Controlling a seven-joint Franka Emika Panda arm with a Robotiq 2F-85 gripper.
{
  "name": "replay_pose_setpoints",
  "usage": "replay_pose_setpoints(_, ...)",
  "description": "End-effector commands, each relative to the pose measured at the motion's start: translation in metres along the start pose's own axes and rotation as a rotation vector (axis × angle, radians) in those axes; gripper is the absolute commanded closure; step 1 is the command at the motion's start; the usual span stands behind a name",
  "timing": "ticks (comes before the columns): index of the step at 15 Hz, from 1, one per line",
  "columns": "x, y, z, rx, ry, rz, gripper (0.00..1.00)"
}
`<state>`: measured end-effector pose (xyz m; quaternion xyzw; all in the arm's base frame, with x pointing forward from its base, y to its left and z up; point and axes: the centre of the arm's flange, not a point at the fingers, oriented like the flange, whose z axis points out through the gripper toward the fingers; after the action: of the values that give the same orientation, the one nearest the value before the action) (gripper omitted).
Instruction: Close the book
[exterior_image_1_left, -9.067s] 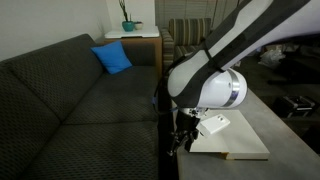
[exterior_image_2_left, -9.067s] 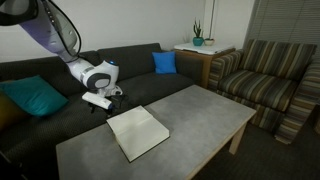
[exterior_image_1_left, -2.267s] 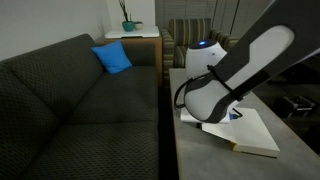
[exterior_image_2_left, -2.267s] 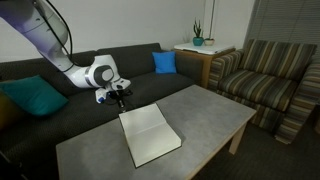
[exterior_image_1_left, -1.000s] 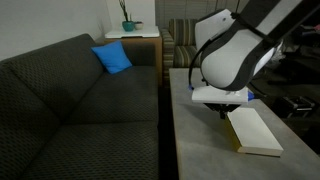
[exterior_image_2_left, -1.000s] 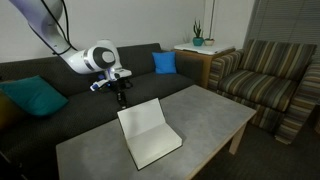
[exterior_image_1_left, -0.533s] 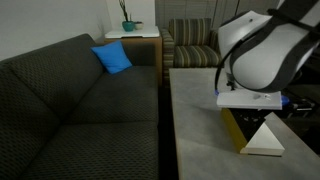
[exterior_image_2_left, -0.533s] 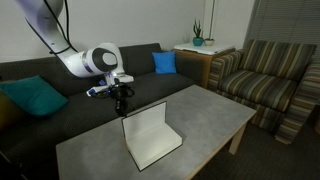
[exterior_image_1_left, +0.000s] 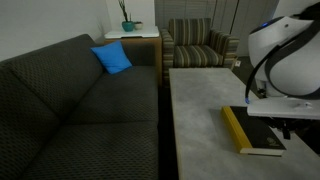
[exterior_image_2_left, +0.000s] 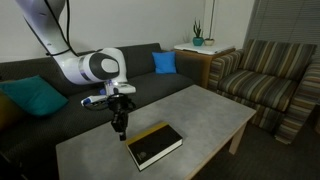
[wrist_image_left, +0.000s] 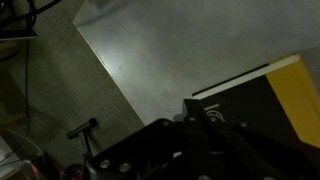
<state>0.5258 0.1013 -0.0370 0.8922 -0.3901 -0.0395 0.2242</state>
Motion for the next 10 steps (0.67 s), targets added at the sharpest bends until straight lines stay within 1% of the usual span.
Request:
replay_pose_setpoints(1, 0.001, 0.029, -0.037, 0.17, 0.062, -0.068, 1.0)
replay_pose_setpoints(2, 0.001, 0.032, -0.052, 0.223, 0.081, -0.088, 1.0)
replay_pose_setpoints(4, -0.001, 0.043, -0.076, 0.299, 0.117, -0.176, 1.0)
replay_pose_setpoints(8, -0.01, 0.058, -0.124, 0.386, 0.168, -0.371, 1.0)
replay_pose_setpoints(10, -0.012, 0.064, -0.146, 0.412, 0.183, -0.475, 0.98)
